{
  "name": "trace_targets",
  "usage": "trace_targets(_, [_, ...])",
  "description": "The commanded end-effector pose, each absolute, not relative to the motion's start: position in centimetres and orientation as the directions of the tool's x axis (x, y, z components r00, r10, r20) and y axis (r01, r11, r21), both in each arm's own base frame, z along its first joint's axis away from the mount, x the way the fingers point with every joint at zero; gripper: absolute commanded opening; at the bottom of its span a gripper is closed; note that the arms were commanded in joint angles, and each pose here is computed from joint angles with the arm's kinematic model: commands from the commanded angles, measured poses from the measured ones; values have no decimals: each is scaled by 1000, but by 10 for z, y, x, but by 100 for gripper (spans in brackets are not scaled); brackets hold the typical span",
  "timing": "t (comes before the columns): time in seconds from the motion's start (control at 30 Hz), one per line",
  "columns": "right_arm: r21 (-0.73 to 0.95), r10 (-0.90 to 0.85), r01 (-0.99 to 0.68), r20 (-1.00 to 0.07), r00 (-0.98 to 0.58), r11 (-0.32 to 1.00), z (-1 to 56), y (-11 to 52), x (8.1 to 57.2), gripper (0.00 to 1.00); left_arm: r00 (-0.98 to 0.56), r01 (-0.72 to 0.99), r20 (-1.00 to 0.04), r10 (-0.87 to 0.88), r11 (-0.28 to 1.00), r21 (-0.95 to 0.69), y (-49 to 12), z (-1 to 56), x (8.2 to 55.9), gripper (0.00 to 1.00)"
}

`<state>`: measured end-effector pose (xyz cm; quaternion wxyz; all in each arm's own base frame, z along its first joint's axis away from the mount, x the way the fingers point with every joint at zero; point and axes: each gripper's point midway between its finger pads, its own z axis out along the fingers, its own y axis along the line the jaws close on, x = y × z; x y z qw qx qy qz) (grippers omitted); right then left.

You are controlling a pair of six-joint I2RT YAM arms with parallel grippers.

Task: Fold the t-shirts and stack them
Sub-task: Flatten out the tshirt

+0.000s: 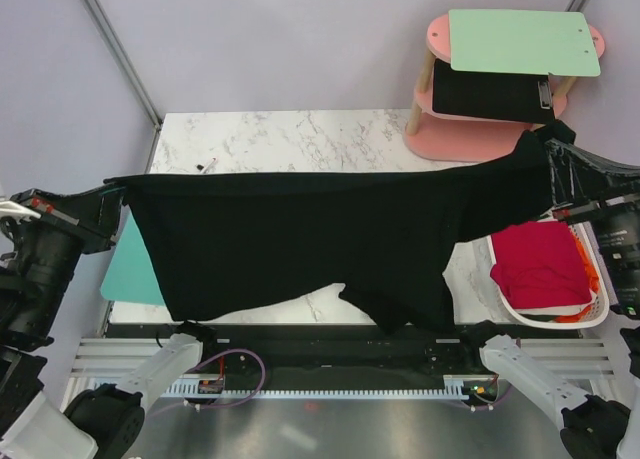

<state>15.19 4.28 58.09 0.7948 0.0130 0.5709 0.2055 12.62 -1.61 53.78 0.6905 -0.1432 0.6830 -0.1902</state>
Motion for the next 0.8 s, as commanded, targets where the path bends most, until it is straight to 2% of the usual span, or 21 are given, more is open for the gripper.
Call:
trace_targets(0.0, [253,360,-305,-855,374,918,618,23,123,0,26,71,-905,-424,904,-421,-10,549,116,2])
trace_targets(0.17, [271,383,-305,-829,407,913,634,14,110,0,15,50,-910,-414,910,-413,-7,545,115,2])
trace_targets(0.3, [292,363,-230,-846,392,928,629,10,131,0,-14,-16,-921,-389,921,-389,-2,533,132,2])
trace_targets(0.43, [264,299,-152,-909,289,952,598,28,187,0,-107,-94,-933,-343,938,-334,-6,504,172,2])
trace_targets(0.6, [172,172,-17,-982,81,985,522,52,274,0,-270,-201,-923,-274,954,-224,-14,443,239,2])
trace_targets(0.77, [71,76,49,-992,-105,996,446,73,337,0,-423,-199,-879,-221,969,-148,-34,386,309,2])
